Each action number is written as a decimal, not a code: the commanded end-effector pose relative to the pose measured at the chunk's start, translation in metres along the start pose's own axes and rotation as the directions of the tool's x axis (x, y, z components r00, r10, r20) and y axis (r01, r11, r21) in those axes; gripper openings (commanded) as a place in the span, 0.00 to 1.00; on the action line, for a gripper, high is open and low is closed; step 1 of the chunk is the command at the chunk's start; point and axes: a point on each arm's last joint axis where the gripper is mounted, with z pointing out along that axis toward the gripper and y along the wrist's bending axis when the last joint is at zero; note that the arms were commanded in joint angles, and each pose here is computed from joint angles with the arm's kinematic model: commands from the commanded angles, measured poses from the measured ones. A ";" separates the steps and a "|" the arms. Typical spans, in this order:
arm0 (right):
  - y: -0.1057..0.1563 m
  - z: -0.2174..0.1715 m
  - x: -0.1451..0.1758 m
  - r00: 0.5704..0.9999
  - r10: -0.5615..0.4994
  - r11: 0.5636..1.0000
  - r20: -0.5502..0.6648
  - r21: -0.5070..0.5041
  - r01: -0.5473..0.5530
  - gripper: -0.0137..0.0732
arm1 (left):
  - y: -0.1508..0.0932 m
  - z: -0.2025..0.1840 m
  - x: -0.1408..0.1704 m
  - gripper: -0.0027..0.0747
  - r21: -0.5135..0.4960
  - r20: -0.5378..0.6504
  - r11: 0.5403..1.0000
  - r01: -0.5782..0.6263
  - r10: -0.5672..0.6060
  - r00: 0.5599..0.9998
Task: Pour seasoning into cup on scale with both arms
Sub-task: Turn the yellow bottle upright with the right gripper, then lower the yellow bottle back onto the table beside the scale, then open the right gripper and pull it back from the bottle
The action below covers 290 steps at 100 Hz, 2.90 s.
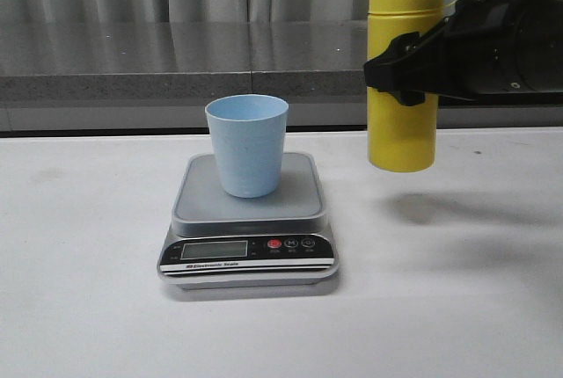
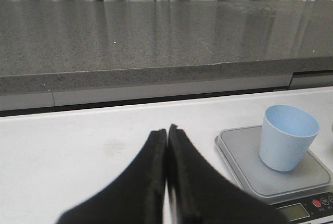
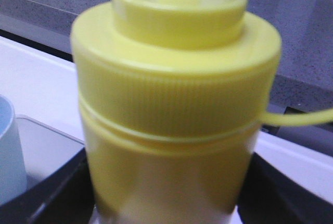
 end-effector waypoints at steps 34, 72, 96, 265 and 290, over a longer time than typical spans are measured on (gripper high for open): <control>-0.002 0.013 0.003 0.982 0.008 1.000 0.187 -0.008 -0.007 0.47 | 0.000 -0.002 -0.016 0.01 -0.002 0.104 1.000 0.018 -0.017 0.994; -0.001 0.021 0.024 0.991 0.017 1.000 0.129 -0.015 -0.015 0.47 | 0.000 -0.002 -0.016 0.01 -0.002 0.104 1.000 0.018 -0.017 0.994; 0.000 0.021 0.026 0.992 0.015 1.000 0.124 -0.020 -0.013 0.48 | 0.000 -0.002 -0.016 0.01 -0.002 0.104 1.000 0.018 -0.017 0.994; -0.002 -0.070 0.004 0.989 0.090 0.990 0.120 0.101 -0.103 0.91 | 0.000 -0.002 -0.016 0.01 -0.002 0.104 1.000 0.018 -0.017 0.994; 0.000 -0.105 -0.020 0.994 0.101 0.988 0.033 0.118 -0.104 0.91 | 0.000 -0.002 -0.016 0.01 -0.002 0.104 1.000 0.018 -0.017 0.994</control>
